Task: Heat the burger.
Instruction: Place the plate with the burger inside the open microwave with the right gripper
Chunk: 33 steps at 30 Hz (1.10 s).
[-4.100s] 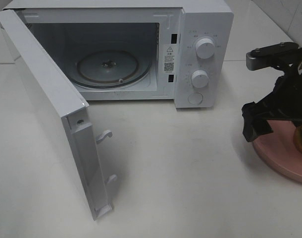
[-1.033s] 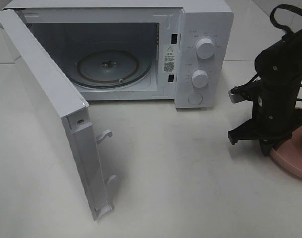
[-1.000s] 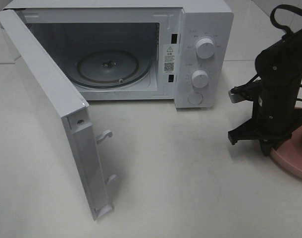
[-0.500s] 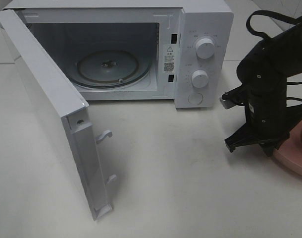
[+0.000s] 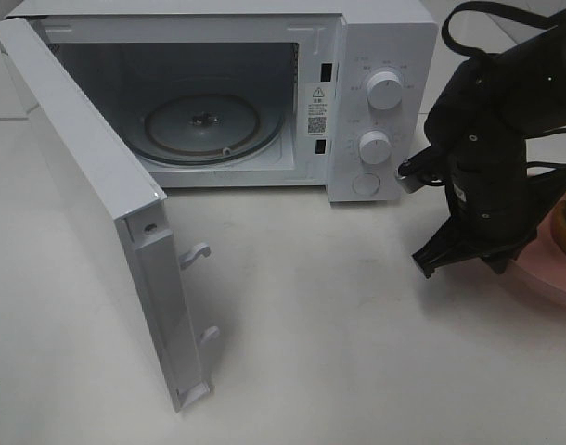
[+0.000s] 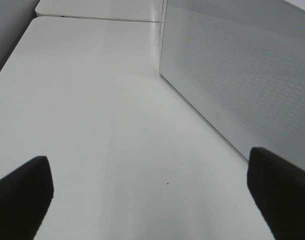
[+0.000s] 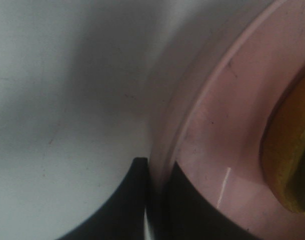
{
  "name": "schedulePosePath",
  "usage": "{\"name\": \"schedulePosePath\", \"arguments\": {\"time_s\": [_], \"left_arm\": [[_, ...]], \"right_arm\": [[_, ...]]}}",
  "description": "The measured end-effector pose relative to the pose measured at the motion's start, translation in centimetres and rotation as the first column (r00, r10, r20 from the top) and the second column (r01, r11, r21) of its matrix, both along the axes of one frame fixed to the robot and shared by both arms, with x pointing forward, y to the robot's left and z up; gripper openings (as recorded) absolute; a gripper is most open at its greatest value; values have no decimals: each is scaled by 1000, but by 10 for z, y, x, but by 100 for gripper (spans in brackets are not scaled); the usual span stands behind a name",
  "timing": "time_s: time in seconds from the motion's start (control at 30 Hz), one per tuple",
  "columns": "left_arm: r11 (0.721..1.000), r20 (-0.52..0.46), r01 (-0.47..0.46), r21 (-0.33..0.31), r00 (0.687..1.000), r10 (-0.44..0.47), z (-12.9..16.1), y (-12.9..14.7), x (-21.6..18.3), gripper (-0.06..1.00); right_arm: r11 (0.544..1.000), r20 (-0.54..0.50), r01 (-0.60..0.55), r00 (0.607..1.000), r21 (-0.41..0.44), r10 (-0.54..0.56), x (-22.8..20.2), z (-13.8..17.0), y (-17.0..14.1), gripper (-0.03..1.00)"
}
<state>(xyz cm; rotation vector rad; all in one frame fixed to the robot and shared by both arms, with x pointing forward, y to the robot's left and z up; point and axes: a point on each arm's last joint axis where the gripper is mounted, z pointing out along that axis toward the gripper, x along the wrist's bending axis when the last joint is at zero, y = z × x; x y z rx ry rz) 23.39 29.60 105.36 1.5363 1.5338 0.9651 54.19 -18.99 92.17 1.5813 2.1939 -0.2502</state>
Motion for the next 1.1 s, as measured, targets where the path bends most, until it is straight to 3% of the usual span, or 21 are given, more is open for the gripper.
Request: {"name": "schedulePosePath", "arguments": {"time_s": [0.7,1.1], "left_arm": [[1000,0,0,0,1000,0,0,0,0,97],[1000,0,0,0,1000,0,0,0,0,97]], "right_arm": [[993,-35,-106,994,-51,104,-55,15,8,7],[983,13,-176,984,-46,177,-92,39,24,7]]}}
